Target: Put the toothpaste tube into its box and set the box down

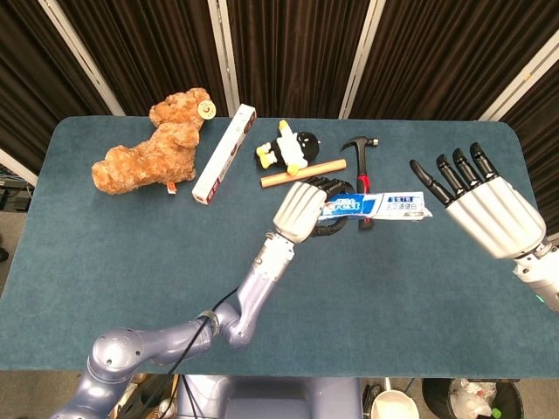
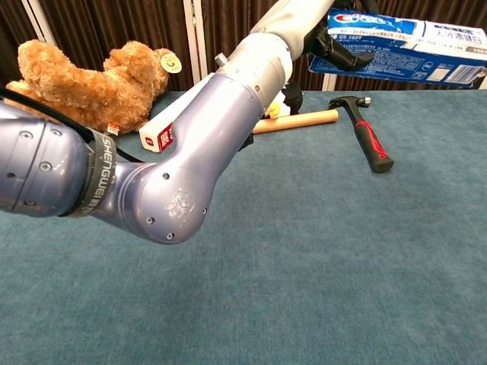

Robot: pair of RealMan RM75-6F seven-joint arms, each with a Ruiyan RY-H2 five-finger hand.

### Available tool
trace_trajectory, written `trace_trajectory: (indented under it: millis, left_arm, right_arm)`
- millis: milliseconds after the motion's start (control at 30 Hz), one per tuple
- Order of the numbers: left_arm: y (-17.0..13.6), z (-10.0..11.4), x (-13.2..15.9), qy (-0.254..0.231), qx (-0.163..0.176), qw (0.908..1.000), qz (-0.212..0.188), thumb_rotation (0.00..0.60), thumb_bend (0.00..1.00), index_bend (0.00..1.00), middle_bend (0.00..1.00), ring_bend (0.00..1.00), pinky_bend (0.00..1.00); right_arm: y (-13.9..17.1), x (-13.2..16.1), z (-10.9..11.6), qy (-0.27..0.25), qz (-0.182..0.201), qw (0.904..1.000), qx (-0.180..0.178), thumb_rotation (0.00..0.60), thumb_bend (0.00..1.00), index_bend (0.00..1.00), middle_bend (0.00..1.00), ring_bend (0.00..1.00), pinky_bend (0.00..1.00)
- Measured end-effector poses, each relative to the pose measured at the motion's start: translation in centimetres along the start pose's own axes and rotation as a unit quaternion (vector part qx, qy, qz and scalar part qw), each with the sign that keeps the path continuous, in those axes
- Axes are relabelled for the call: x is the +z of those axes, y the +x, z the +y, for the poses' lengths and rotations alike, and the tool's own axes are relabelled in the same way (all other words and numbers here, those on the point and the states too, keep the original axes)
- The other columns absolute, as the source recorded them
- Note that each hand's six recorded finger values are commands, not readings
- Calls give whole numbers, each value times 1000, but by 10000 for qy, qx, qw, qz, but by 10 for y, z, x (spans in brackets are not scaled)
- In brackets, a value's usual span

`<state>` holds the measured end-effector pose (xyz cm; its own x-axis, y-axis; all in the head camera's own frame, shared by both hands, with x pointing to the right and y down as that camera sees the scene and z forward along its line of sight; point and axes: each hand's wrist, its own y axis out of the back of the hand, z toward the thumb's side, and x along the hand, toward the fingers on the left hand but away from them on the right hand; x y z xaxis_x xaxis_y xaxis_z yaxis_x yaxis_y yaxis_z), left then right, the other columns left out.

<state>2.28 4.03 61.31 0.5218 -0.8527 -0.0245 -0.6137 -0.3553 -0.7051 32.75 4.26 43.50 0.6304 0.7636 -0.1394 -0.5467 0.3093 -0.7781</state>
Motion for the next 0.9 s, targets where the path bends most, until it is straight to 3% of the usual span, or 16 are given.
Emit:
trace_trajectory:
  millis: [467, 900]
  left_arm:
    - [-5, 18, -8, -436, 525, 9976, -146, 600, 476, 362, 481, 436, 467]
    - [-25, 66, -7, -1199, 1382, 9805, -718, 600, 479, 352, 471, 431, 467]
  right_arm:
    - [9, -20, -19, 167, -620, 9972, 381, 600, 360, 51, 307, 283, 291]
    - [20, -39, -41, 231, -1308, 9873, 866, 600, 359, 51, 308, 283, 291]
